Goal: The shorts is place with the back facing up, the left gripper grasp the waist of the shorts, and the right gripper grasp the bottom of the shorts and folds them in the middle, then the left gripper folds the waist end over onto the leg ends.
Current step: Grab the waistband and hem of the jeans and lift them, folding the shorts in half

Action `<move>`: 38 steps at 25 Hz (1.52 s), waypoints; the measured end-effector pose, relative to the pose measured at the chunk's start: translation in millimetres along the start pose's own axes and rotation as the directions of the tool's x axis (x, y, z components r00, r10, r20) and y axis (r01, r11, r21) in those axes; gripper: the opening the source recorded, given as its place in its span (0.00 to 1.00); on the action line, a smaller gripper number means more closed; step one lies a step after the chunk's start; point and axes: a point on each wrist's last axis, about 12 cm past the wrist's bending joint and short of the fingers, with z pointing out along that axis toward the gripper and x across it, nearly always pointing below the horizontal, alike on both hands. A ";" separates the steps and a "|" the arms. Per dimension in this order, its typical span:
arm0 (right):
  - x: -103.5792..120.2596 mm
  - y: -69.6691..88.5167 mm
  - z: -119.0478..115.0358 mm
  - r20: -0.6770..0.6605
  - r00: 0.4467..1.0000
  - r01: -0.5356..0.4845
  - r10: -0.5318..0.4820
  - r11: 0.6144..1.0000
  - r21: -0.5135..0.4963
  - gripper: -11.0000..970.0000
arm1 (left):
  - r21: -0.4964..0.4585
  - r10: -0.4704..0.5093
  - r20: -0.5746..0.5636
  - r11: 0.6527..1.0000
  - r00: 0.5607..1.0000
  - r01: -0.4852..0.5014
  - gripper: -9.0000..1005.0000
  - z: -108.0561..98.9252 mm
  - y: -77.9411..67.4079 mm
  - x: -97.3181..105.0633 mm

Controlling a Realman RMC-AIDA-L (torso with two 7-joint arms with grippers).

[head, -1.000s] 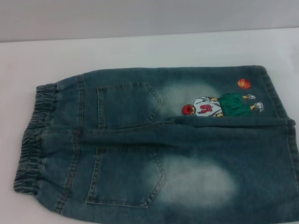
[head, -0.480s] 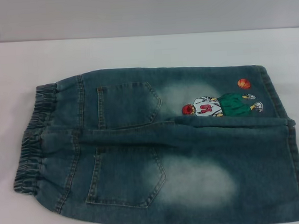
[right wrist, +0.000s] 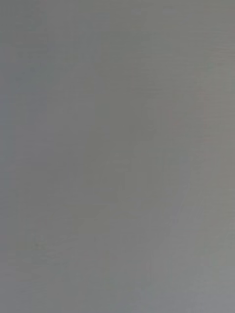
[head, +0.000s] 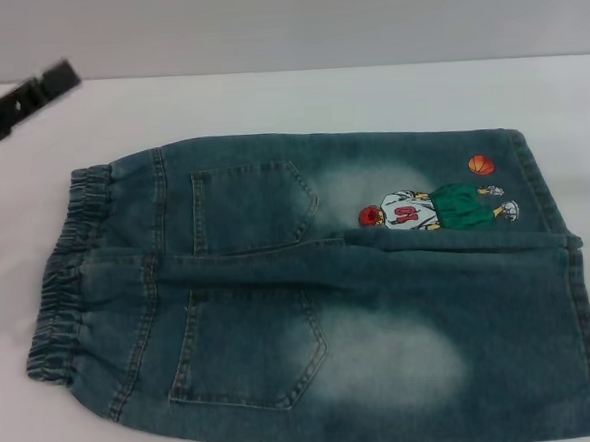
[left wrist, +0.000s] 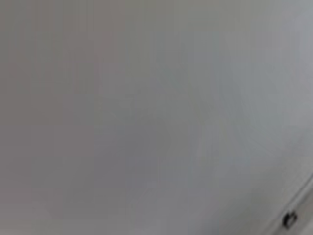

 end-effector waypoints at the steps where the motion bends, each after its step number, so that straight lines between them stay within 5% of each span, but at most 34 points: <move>1: 1.5 2.1 -0.7 -0.002 1.000 -0.002 0.002 1.000 0.002 0.51 | -0.019 -0.042 -0.048 0.999 0.998 0.041 0.72 -5.4 0.7 -3.5; 7: 11.9 21.1 -0.5 -0.017 1.000 0.022 -0.022 1.000 -0.006 0.51 | -0.128 -0.172 -0.167 0.980 0.971 0.152 0.71 -39.2 5.2 -11.6; 14: 17.1 31.7 2.6 -0.030 0.999 0.013 -0.014 1.000 -0.014 0.51 | -0.227 -0.241 -0.247 0.956 0.938 0.186 0.71 -70.5 8.1 2.0; 22: 17.3 37.6 8.3 -0.022 1.000 0.005 -0.006 1.000 -0.026 0.51 | -0.320 -0.295 -0.360 0.930 0.885 0.180 0.71 -84.7 12.4 15.4; 38: 18.5 38.1 5.5 -0.026 1.000 -0.002 0.001 1.000 -0.021 0.51 | -0.468 -0.356 -0.407 0.872 0.841 0.143 0.70 -97.0 25.3 42.2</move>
